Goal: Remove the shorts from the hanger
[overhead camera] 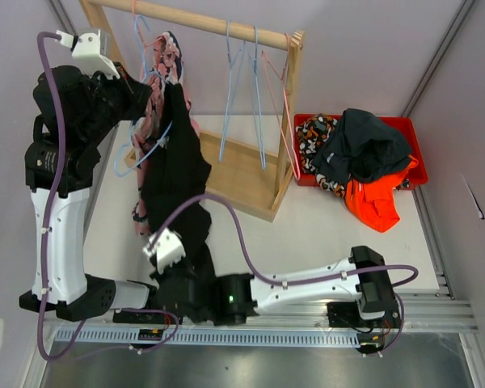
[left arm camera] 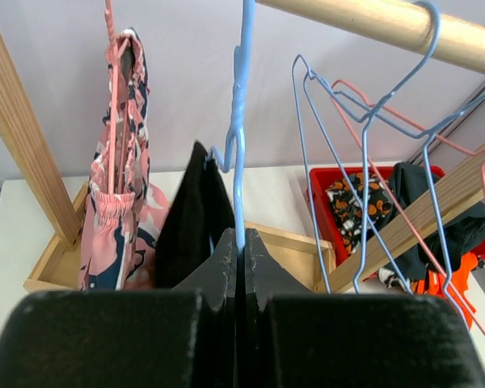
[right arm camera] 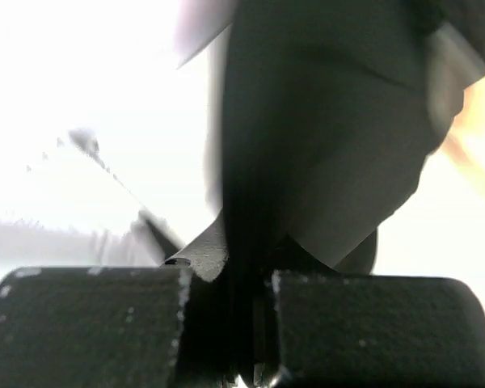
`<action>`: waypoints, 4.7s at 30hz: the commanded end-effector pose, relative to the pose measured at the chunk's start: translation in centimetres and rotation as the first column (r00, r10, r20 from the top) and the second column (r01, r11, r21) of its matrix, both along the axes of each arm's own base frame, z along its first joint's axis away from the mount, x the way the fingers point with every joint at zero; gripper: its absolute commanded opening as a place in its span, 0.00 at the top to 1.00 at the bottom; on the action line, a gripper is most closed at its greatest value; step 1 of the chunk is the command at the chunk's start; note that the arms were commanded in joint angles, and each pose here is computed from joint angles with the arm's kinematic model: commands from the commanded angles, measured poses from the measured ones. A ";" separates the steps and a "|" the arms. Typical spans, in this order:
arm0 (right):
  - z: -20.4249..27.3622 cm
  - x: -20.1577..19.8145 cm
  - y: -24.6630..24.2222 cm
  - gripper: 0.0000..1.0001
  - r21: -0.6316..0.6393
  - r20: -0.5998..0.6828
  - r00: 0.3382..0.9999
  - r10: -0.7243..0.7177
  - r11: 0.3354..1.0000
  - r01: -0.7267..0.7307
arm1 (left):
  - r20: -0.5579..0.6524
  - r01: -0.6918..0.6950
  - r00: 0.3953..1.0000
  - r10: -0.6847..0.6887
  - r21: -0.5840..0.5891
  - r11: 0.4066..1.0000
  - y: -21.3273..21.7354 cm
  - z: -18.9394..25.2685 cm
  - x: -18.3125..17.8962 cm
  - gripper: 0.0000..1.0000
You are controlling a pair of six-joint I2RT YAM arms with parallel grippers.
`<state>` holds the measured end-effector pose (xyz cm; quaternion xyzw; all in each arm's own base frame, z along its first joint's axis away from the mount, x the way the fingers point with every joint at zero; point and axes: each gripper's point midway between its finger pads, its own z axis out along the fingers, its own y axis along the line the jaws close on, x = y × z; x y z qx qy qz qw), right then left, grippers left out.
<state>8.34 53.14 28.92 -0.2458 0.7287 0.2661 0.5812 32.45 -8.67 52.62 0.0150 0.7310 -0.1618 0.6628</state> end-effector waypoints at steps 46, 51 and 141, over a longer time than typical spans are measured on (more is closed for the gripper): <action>24.8 13.8 -38.9 1.00 0.384 0.192 0.751 -0.631 0.753 0.534 | -0.072 0.001 0.997 -0.003 -0.020 1.000 1.4 -9.0 -7.9 1.00; 29.1 17.6 -42.3 1.00 0.401 0.298 0.640 -0.708 0.702 0.589 | -0.080 -0.004 0.997 0.003 -0.008 1.000 1.3 -9.9 -6.9 1.00; -1.7 18.0 -46.2 0.01 0.257 -0.241 0.748 -0.618 0.702 0.664 | -0.004 -0.105 0.994 0.105 -0.007 0.994 5.0 -1.1 12.4 0.31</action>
